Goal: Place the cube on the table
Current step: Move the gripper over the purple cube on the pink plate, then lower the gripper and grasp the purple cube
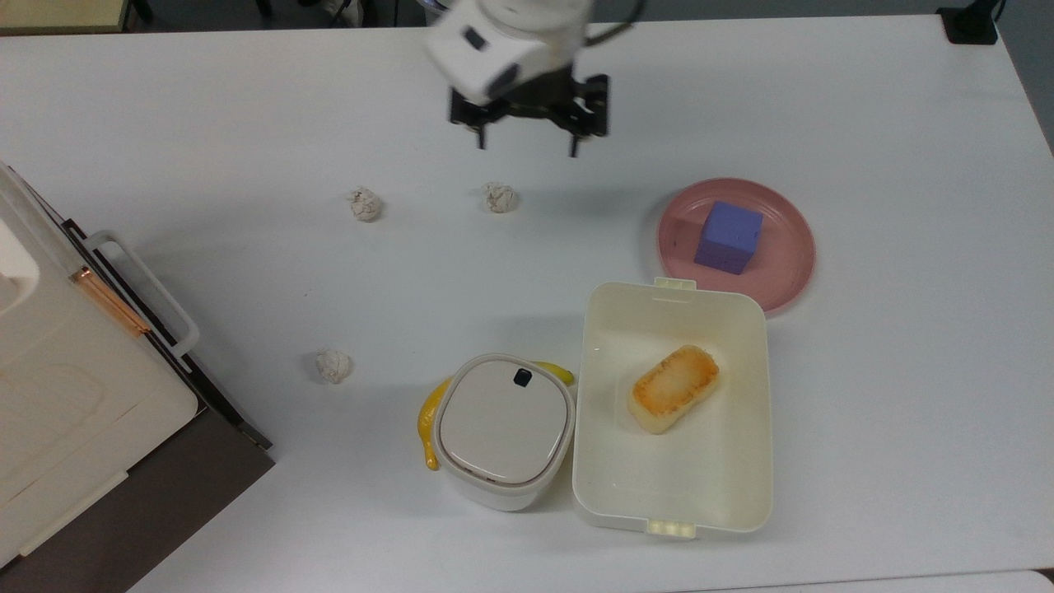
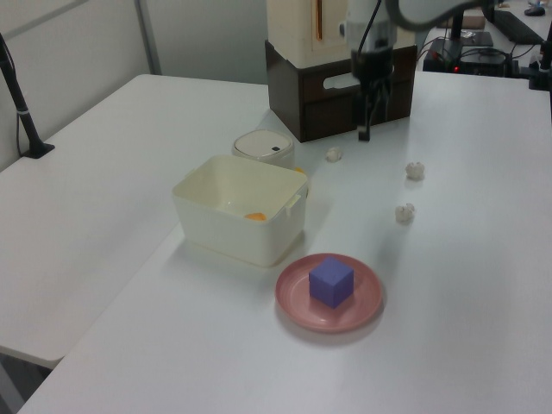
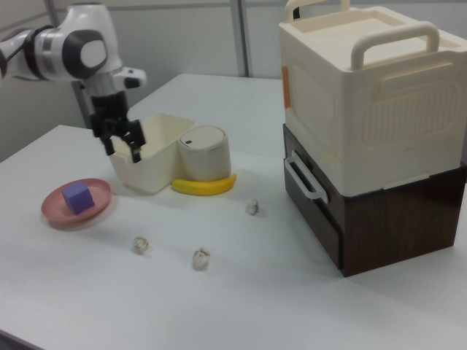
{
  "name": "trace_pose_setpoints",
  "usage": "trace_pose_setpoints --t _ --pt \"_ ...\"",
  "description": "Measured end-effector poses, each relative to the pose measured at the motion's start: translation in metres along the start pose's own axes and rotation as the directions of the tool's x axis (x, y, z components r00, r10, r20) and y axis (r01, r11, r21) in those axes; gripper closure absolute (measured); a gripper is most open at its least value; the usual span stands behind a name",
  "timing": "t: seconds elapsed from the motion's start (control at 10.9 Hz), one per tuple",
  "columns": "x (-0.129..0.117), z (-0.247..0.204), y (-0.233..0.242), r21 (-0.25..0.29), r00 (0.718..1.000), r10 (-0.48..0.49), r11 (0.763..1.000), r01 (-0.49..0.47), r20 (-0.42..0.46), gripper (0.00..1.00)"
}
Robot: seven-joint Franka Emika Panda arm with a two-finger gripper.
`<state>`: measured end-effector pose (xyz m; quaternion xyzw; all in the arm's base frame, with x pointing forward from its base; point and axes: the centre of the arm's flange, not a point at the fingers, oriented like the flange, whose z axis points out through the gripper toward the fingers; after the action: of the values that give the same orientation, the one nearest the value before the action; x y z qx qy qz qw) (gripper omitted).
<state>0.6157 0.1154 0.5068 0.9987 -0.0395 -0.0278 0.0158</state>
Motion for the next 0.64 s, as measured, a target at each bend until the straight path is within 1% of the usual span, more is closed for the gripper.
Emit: trace_pose_setpoints --t 0.28,0.37,0.46,0.64 --pt "-0.010 0.049 -0.101 -0.014 0.999 0.052 0.999 -0.052 0.008 0.00" --pt "-0.015 0.066 -0.132 -0.002 0.997 0.070 0.998 -0.070 0.010 0.00" --pt "-0.019 0.080 -0.157 0.010 0.996 0.091 0.996 -0.091 0.006 0.00" --pt "-0.023 0.097 -0.182 0.023 0.989 0.148 0.989 -0.148 0.007 0.00"
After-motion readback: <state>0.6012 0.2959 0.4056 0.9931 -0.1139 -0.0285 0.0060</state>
